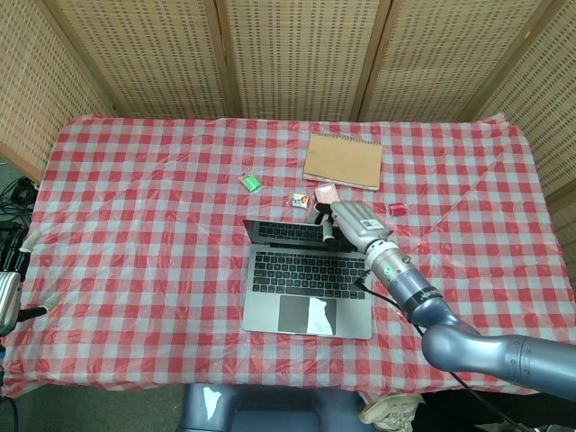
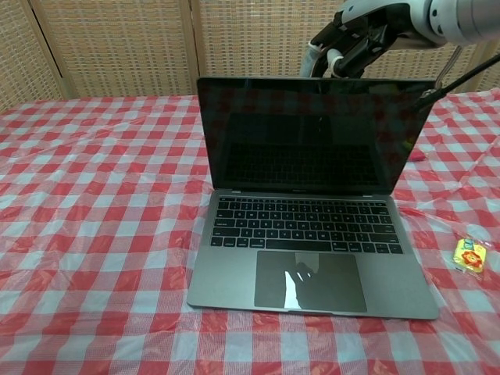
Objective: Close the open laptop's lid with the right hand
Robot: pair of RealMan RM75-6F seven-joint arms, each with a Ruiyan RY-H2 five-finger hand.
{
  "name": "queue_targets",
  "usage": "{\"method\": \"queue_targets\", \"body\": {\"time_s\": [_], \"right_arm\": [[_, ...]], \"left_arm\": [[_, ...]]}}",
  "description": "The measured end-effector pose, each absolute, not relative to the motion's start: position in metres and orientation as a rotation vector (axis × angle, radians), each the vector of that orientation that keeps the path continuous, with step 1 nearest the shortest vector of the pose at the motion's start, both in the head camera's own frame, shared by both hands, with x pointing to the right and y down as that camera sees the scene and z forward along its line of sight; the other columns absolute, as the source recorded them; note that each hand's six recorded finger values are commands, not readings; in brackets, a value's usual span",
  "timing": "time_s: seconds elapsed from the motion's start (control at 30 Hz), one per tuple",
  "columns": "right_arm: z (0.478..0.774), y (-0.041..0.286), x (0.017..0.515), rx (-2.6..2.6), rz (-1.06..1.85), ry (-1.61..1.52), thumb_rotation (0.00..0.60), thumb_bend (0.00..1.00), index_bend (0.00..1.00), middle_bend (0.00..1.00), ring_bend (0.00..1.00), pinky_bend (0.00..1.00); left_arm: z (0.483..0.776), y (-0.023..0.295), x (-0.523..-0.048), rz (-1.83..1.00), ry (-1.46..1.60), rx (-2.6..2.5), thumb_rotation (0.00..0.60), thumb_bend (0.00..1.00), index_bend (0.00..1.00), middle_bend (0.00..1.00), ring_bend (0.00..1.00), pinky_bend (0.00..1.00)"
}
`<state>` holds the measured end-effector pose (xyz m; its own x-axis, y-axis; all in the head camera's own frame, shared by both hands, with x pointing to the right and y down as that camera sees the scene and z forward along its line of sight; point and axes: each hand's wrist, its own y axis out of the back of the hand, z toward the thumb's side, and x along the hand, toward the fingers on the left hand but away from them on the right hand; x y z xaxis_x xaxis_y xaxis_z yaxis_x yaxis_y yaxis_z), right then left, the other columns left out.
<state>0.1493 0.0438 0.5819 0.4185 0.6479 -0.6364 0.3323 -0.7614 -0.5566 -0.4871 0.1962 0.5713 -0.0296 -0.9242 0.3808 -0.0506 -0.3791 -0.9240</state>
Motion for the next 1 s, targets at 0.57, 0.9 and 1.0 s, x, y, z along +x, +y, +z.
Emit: {"method": "queue_targets", "body": {"time_s": [0.57, 0.9, 1.0], "right_arm": [[0.589, 0.104, 0.158, -2.413, 1.229, -0.515, 0.6, 1.0, 0.46, 0.51, 0.45, 0.49], [0.62, 0.152, 0.158, -2.332, 1.164, -0.278, 0.6, 1.0, 0.46, 0.51, 0.45, 0.49], [0.635, 0.163, 0.162, -2.293, 1.152, -0.233, 0.6, 1.0, 0.46, 0.51, 0.45, 0.49]], "left_arm": [[0.578, 0.198, -0.484, -1.517, 1.028, -1.5, 0.6, 0.0, 0.0, 0.0, 0.0, 0.0], [0.581, 0.198, -0.483, -1.523, 1.024, -1.505, 0.6, 0.0, 0.0, 0.0, 0.0, 0.0], [0.581, 0.198, -0.484, -1.526, 1.027, -1.507, 0.6, 0.0, 0.0, 0.0, 0.0, 0.0]]}}
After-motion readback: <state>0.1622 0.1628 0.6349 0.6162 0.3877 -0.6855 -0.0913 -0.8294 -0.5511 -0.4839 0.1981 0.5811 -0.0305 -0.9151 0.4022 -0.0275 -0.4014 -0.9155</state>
